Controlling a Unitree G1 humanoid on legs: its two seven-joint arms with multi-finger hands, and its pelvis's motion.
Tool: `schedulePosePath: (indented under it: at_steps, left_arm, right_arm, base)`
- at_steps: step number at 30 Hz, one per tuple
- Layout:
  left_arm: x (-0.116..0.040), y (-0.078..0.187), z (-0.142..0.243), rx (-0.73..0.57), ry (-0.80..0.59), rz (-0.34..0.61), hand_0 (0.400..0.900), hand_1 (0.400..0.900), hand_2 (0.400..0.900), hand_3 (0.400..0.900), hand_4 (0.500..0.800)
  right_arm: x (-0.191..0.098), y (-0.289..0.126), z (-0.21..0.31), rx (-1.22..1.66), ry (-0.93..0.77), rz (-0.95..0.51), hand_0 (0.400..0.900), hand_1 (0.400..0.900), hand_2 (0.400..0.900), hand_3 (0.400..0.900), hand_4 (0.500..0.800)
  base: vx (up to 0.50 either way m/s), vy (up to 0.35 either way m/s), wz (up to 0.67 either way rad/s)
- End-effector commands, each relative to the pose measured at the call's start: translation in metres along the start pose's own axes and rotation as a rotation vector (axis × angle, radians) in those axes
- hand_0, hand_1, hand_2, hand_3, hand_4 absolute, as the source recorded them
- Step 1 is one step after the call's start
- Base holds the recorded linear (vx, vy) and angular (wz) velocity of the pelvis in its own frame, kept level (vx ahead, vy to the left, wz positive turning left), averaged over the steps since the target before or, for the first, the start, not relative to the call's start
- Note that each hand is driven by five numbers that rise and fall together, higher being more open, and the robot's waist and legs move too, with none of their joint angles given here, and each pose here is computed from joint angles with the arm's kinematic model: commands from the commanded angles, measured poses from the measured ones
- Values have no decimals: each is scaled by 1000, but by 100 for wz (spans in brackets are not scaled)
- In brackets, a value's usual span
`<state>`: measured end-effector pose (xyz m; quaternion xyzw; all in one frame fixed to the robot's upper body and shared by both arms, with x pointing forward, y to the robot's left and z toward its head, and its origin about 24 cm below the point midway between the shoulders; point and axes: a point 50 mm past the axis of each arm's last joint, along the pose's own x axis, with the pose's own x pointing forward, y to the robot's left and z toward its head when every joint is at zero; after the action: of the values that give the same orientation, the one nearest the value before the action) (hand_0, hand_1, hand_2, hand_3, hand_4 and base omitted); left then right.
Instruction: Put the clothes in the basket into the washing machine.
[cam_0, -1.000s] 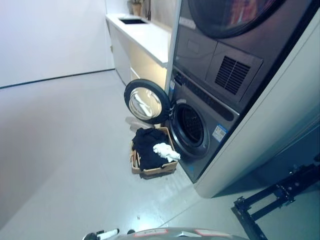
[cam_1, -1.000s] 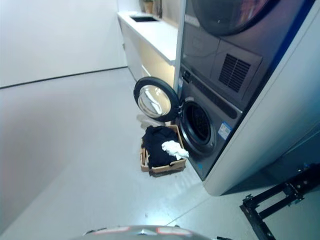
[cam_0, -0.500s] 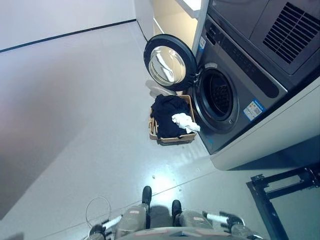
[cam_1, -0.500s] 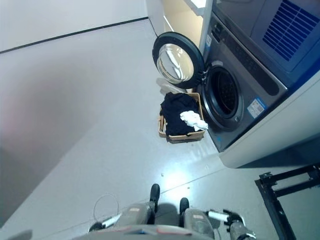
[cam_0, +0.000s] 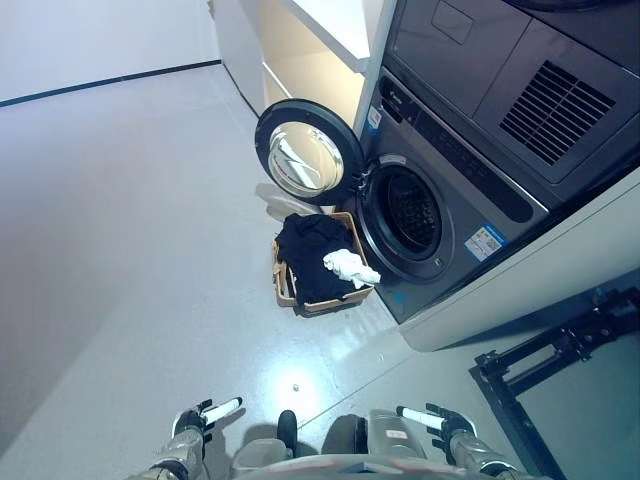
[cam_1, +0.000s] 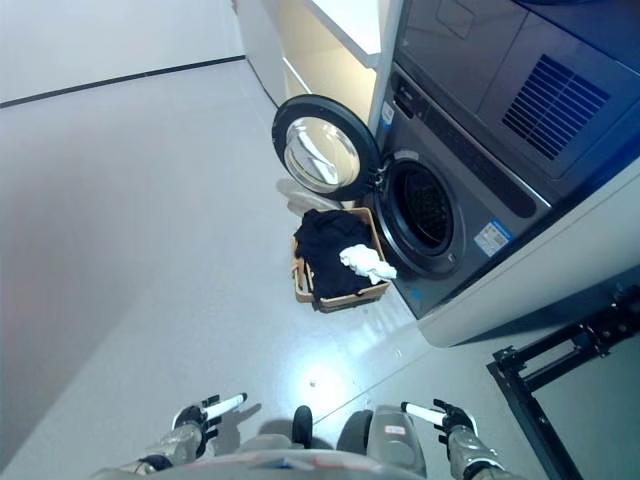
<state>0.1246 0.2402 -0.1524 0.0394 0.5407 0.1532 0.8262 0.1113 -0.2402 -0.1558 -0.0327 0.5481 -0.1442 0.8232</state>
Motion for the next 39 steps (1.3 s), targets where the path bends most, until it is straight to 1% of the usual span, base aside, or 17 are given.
schedulePosePath:
  at_steps: [1,5,10,11,15,17,20,22,24,27,32,35,36,39]
  left_arm:
    - [-1,11,-9,44,13,35,900,900,900,900,800]
    - [0,12,-7,61,13,44,900,900,900,900,800]
    - [-3,8,-24,32,58,34,900,900,900,900,800]
    - [-4,6,-30,-13,68,33,900,900,900,900,800]
    - [-6,-4,-36,-39,76,12,900,900,900,900,800]
    - [-6,-6,-32,-83,59,12,900,900,900,900,800]
    - [-6,-9,-34,-79,69,6,900,900,900,900,800]
    - [-8,-17,-42,-71,86,-11,900,900,900,900,800]
    - [-9,-18,-45,-72,95,-12,900,900,900,900,800]
    - [-12,-16,-61,-77,139,1,900,900,900,900,800]
    - [-14,-8,-70,-50,168,16,900,900,900,900,800]
    - [-11,-2,-60,-43,135,24,900,900,900,900,800]
    - [-8,5,-46,-18,93,35,900,900,900,900,800]
    - [-4,13,-28,-16,40,57,900,900,900,900,800]
  right_arm:
    - [-1,-22,-4,28,-4,-85,900,900,900,900,800]
    - [-3,-23,-16,47,27,-92,900,900,900,900,800]
    - [-5,-28,-26,33,47,-103,900,900,900,900,800]
    - [-5,-35,-25,30,41,-117,900,900,900,900,800]
    - [-4,-43,-11,14,-6,-130,900,900,900,900,800]
    - [-3,-45,1,10,-42,-135,900,900,900,900,800]
    - [-2,-44,12,-11,-71,-135,900,900,900,900,800]
    - [-2,-48,20,7,-92,-154,900,900,900,900,800]
    - [-2,-48,20,11,-98,-155,900,900,900,900,800]
    - [-2,-38,22,-40,-116,-124,900,900,900,900,800]
    - [-2,-24,18,-68,-113,-87,900,900,900,900,800]
    - [-2,-16,21,-68,-129,-54,900,900,900,900,800]
    - [-3,-6,34,-112,-185,-8,900,900,900,900,800]
    - [-5,3,49,-161,-245,16,900,900,900,900,800]
  base:
    - [322,-89,11]
    - [345,-125,11]
    - [615,-336,32]
    - [605,-401,45]
    - [441,-366,36]
    - [271,-372,29]
    - [269,-255,12]
    - [354,-118,22]
    - [312,10,5]
    - [436,55,-10]
    - [463,188,-46]
    - [236,174,-37]
    - [115,177,-33]
    - [119,146,-26]
